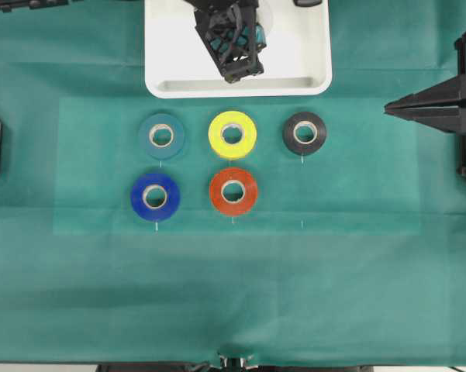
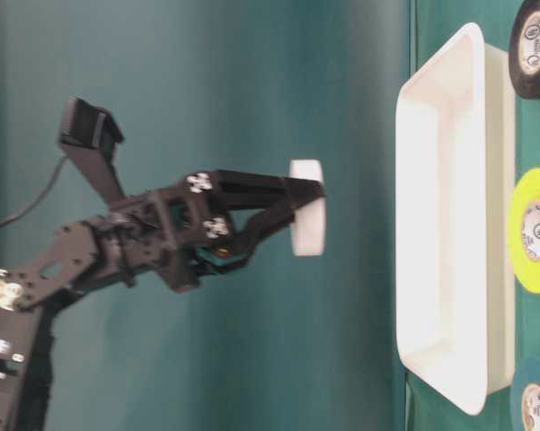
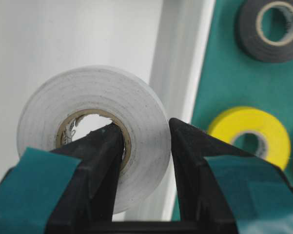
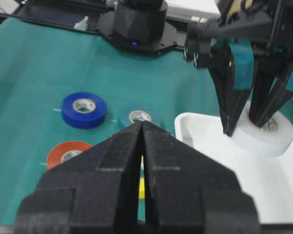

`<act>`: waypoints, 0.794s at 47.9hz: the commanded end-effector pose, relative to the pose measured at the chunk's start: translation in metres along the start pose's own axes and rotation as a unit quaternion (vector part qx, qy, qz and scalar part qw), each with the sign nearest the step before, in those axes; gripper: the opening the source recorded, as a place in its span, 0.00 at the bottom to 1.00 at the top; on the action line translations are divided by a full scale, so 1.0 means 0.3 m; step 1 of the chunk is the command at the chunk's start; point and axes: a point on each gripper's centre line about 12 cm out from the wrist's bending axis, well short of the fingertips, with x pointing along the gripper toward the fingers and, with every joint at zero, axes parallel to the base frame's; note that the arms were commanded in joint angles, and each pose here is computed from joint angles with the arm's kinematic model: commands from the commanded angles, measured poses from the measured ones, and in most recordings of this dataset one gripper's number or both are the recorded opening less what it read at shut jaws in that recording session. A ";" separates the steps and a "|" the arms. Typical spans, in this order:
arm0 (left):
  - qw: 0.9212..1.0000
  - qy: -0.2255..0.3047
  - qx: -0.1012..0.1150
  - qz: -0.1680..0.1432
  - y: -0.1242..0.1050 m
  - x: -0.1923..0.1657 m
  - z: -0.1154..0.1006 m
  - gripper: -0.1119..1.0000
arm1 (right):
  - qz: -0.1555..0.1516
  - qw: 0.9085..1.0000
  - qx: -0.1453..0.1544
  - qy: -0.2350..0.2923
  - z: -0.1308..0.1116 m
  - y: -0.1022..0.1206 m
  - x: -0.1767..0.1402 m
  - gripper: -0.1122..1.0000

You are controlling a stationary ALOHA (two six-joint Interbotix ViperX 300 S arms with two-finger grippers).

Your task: Place the tape from the fixed location into the white case.

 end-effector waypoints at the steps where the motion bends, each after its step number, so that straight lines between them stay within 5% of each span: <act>1: 1.000 -0.027 -0.006 0.005 0.022 -0.018 -0.003 0.35 | 0.000 1.000 -0.002 -0.015 0.041 -0.001 0.005 0.10; 38: 0.999 -0.007 -0.044 0.024 0.155 0.266 -0.133 0.35 | 0.000 1.000 -0.005 -0.012 0.037 0.000 0.006 0.10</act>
